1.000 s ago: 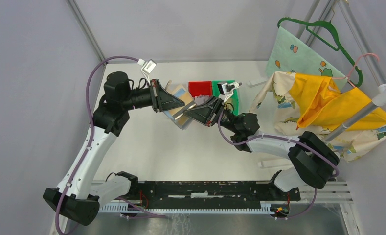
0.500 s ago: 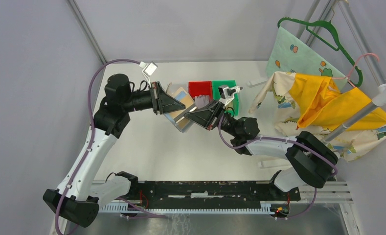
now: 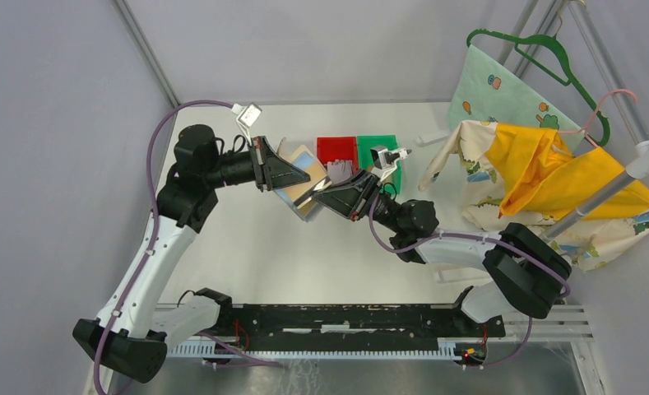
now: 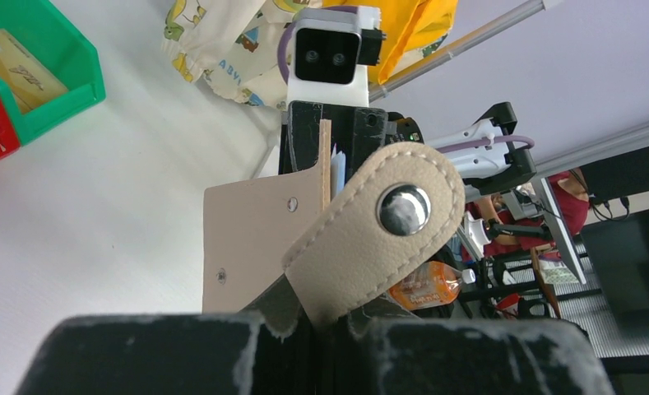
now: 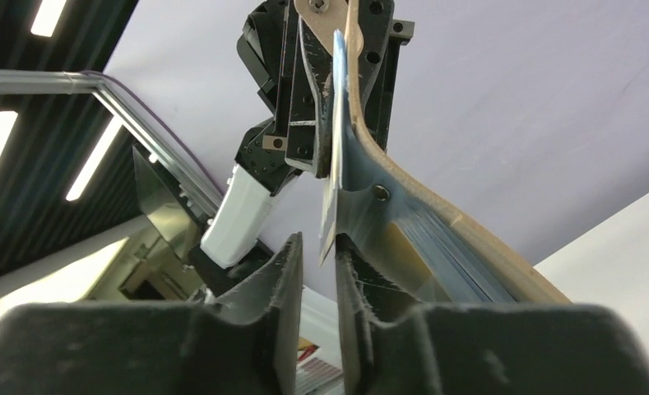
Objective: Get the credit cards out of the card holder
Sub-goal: Remove the credit card from the card holder.
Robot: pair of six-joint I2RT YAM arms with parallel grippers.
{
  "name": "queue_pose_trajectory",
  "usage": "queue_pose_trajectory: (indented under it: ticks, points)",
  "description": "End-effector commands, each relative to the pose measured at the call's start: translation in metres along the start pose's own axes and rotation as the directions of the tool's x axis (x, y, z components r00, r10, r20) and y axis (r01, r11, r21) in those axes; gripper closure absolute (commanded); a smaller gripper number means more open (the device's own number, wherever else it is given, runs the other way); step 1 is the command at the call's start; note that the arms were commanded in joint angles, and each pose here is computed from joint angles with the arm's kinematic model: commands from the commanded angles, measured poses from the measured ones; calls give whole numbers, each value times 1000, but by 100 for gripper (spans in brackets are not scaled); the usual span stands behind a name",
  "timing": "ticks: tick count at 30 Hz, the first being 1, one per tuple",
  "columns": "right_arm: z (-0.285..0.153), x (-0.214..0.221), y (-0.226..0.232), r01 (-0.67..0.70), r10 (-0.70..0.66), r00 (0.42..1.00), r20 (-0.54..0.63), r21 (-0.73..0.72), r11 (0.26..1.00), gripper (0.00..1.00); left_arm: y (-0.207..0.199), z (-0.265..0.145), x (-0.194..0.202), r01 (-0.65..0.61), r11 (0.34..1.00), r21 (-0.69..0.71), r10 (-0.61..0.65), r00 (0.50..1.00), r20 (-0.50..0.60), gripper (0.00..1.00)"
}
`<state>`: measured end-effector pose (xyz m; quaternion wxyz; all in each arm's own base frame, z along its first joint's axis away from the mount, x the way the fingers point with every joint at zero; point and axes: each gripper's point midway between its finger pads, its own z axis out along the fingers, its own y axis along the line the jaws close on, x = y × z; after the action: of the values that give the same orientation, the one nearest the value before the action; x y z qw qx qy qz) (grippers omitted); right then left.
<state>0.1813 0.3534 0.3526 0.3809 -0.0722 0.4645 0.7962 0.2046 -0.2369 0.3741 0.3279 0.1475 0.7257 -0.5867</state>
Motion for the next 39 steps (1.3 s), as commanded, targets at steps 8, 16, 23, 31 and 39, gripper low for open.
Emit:
queue_pose_trajectory:
  ticks: [8, 16, 23, 31, 39]
  points:
    - [13, -21, 32, 29, -21, 997, 68, -109, 994, 80, -15, -8, -7, -55, 998, 29, 54, 998, 35, 98]
    - [11, -19, 32, 11, -3, 998, 68, -121, 993, 100, -9, -10, 0, -76, 997, 0, 76, 997, 8, 98]
    - [-21, -3, 23, 6, -5, 1000, 16, -62, 998, 100, -17, -16, -20, -219, 975, -37, 220, 975, 37, 98]
    - [-67, -11, 11, 103, -101, 994, -33, 64, 993, 100, 3, -22, -30, -268, 955, -126, 272, 962, 17, 98]
    - [-120, -78, -91, 615, -377, 787, -488, 573, 542, 100, 18, -36, -39, -366, 907, -211, 366, 930, -42, 98]
